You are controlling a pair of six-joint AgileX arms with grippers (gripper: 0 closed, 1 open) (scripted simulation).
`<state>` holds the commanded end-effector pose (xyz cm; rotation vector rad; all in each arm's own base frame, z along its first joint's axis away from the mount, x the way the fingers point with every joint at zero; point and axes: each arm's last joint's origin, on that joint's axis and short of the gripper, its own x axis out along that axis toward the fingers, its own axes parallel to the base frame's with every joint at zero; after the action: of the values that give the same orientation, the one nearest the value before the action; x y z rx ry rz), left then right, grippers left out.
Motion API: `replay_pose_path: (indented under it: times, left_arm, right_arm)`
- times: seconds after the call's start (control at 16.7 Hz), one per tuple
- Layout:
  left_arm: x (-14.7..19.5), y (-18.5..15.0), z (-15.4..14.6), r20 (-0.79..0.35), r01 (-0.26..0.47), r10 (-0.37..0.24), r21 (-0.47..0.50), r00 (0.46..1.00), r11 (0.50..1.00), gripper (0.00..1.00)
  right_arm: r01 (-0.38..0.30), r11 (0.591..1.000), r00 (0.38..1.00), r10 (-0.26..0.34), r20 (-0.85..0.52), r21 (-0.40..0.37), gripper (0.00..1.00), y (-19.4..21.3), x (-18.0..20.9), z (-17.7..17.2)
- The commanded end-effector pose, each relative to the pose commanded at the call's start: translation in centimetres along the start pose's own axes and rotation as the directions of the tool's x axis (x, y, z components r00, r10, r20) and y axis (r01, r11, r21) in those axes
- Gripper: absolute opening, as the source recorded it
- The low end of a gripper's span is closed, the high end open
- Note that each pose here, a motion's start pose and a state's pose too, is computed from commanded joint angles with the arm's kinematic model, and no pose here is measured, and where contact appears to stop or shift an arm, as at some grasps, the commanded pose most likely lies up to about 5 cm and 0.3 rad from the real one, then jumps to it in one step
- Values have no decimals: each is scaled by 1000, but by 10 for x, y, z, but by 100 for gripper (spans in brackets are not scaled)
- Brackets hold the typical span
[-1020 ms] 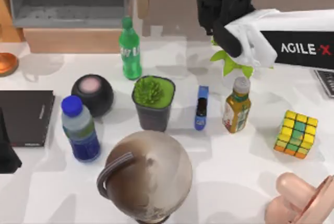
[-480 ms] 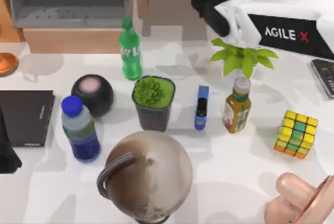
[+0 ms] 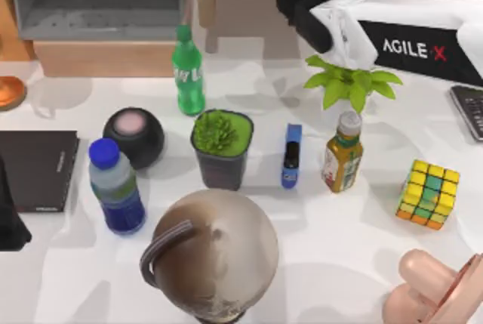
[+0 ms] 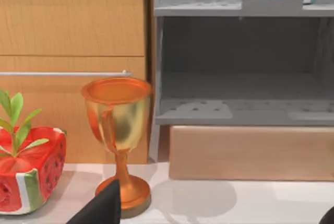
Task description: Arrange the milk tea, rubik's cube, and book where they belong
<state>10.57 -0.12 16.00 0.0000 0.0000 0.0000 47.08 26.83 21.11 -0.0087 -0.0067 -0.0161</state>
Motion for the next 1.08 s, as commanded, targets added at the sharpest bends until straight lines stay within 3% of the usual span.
replay_pose_path:
  times: [0.48, 1.08]
  left_arm:
    - [0, 0, 0, 0, 0, 0, 0, 1000, 1000, 100]
    - [0, 0, 0, 0, 0, 0, 0, 1000, 1000, 100]
  right_arm:
    - [0, 1000, 1000, 0, 0, 0, 2, 0, 0, 0]
    - [-1, 1000, 1000, 1, -3, -3, 0, 1, -1, -1]
